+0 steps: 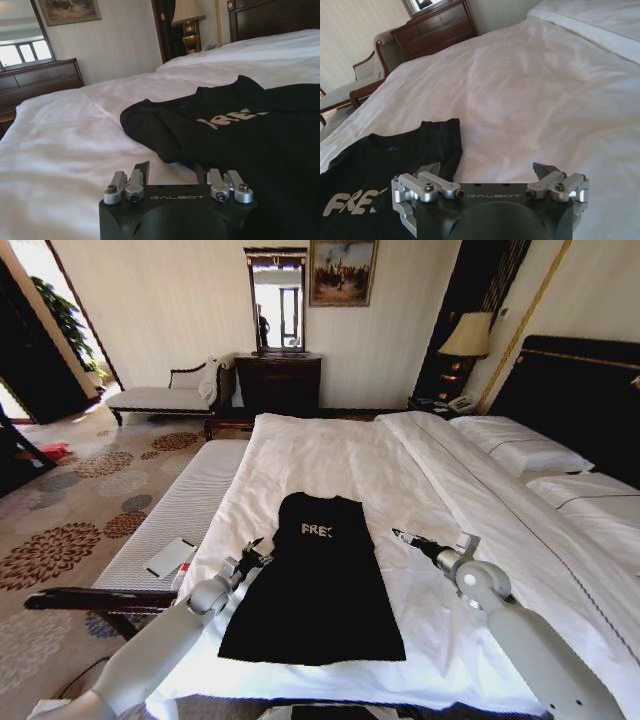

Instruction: Fold the clothes on the bed.

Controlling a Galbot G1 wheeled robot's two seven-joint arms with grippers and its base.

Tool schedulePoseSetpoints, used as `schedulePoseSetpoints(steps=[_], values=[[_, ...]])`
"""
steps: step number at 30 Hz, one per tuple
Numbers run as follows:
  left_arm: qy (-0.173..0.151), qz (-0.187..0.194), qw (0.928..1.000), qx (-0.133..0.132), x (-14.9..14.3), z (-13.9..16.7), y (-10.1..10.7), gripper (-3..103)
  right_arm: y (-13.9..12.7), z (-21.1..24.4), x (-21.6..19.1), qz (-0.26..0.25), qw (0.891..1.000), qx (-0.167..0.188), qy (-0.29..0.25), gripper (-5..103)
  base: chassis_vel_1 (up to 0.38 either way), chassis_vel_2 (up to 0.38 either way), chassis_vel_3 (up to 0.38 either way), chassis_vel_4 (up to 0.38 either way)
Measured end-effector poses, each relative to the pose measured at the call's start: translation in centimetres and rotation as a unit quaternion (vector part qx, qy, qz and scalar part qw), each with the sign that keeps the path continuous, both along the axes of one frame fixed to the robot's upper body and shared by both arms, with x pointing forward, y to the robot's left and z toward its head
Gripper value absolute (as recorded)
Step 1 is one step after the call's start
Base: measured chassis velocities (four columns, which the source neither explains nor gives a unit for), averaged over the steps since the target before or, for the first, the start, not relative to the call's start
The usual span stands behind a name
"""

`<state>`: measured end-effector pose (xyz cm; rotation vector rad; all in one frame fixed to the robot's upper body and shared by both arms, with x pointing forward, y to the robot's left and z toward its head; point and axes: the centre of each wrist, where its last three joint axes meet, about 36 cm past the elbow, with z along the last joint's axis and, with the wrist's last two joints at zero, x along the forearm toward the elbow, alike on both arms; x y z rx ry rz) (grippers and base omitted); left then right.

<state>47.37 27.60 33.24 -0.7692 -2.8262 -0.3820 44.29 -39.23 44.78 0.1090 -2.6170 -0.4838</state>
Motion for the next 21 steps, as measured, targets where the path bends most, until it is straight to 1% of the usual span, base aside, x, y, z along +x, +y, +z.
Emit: schedulePoseSetpoints(steps=[1, 2, 3, 4, 7, 9, 12, 13, 21], values=[[-0.001, -0.002, 1.0, 0.0, 0.11, -0.12, -0.18, 43, -0.01, -0.03, -0.03, 0.0, 1.0, 0.0, 0.0, 100, 0.0, 0.0, 0.0, 0.0], [-0.001, -0.003, 1.0, 0.0, 0.14, -0.19, -0.25, 43, -0.02, -0.05, -0.05, 0.0, 1.0, 0.0, 0.001, 100, 0.0, 0.0, 0.0, 0.0], [-0.001, -0.003, 1.0, 0.0, 0.16, -0.24, -0.29, 37, -0.02, -0.07, -0.06, 0.0, 1.0, 0.0, 0.001, 100, 0.0, 0.0, 0.0, 0.0], [-0.001, -0.003, 1.0, 0.0, 0.16, -0.24, -0.29, 37, -0.02, -0.07, -0.06, 0.0, 1.0, 0.0, 0.001, 100, 0.0, 0.0, 0.0, 0.0], [-0.002, -0.004, 1.0, -0.001, 0.21, -0.61, -0.54, 21, -0.03, -0.16, -0.14, -0.001, 1.0, 0.0, 0.001, 100, 0.0, 0.0, 0.0, 0.0], [-0.001, -0.004, 1.0, -0.002, 0.22, -0.64, -0.56, 21, -0.03, -0.18, -0.15, -0.001, 1.0, 0.0, 0.001, 100, 0.0, 0.0, 0.0, 0.0], [-0.002, -0.002, 1.0, -0.003, 0.28, -0.7, -0.52, 5, -0.05, -0.26, -0.22, -0.001, 1.0, -0.001, 0.002, 100, 0.0, 0.0, 0.0, 0.0], [-0.002, -0.001, 1.0, -0.003, 0.31, -0.67, -0.46, 2, -0.04, -0.3, -0.25, -0.001, 1.0, -0.001, 0.002, 100, 0.0, 0.0, 0.0, 0.0], [-0.007, 0.01, 0.9999, -0.007, 0.4, -0.49, 0.25, 0, 0.02, -0.49, -0.34, -0.001, 1.0, -0.001, 0.003, 100, 0.0, 0.0, 0.0, 0.0]])
